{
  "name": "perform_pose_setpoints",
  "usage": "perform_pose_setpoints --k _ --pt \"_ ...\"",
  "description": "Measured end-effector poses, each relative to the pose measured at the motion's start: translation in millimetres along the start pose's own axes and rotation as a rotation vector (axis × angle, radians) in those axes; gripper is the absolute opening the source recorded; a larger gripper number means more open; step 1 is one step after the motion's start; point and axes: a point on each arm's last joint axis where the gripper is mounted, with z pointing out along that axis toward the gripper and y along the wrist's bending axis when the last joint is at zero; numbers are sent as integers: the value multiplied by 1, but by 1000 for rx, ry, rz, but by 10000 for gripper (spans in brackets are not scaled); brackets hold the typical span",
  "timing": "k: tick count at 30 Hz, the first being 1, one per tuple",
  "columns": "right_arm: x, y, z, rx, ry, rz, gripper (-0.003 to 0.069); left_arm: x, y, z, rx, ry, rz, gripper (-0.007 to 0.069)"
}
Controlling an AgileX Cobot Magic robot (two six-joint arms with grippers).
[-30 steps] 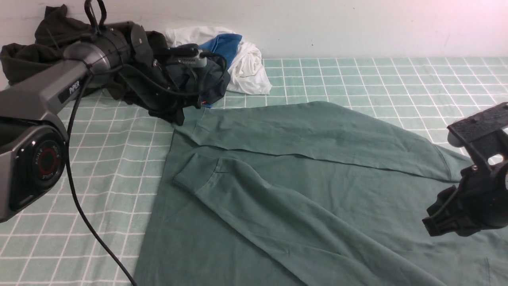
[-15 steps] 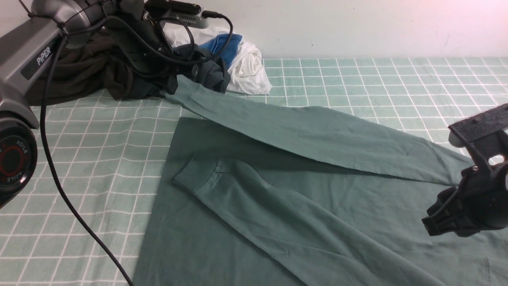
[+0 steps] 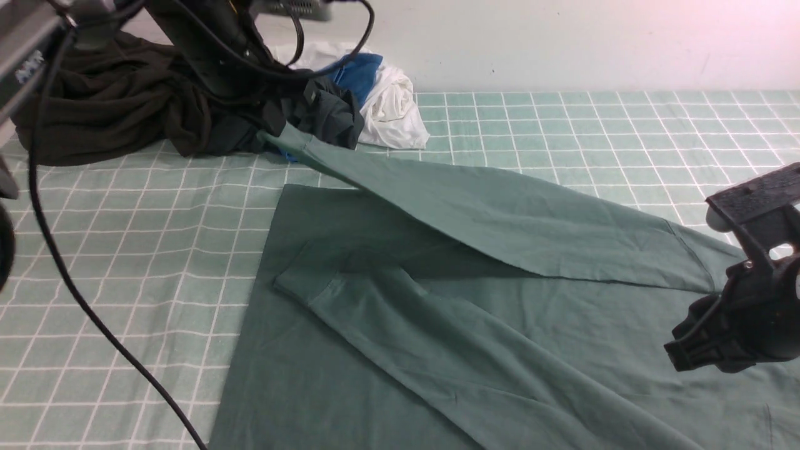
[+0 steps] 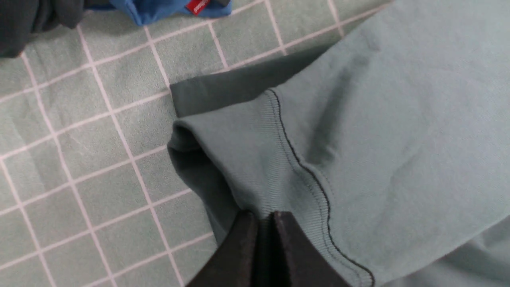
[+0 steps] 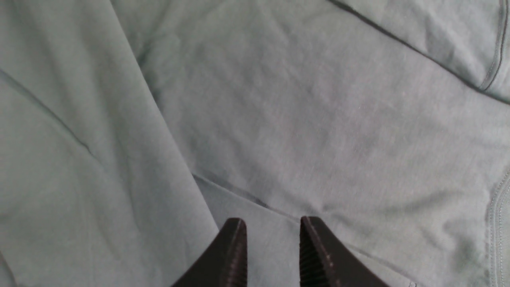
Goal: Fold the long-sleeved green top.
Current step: Use the left arm to drag and drop the cuff onto the cuff closest to the left arm
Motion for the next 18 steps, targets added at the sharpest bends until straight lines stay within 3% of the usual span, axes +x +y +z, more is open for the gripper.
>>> perform_pose_setpoints --k 4,7,15,18 --pt "2 0 -14 2 -39 4 189 41 -33 -44 33 34 11 19" --pt "4 -1 -26 4 -74 7 189 80 -53 -46 59 80 19 19" --pt "17 5 -57 -43 -103 2 197 216 -81 9 86 258 49 32" --pt "22 14 -59 -89 -72 -65 208 233 -80 18 85 304 87 85"
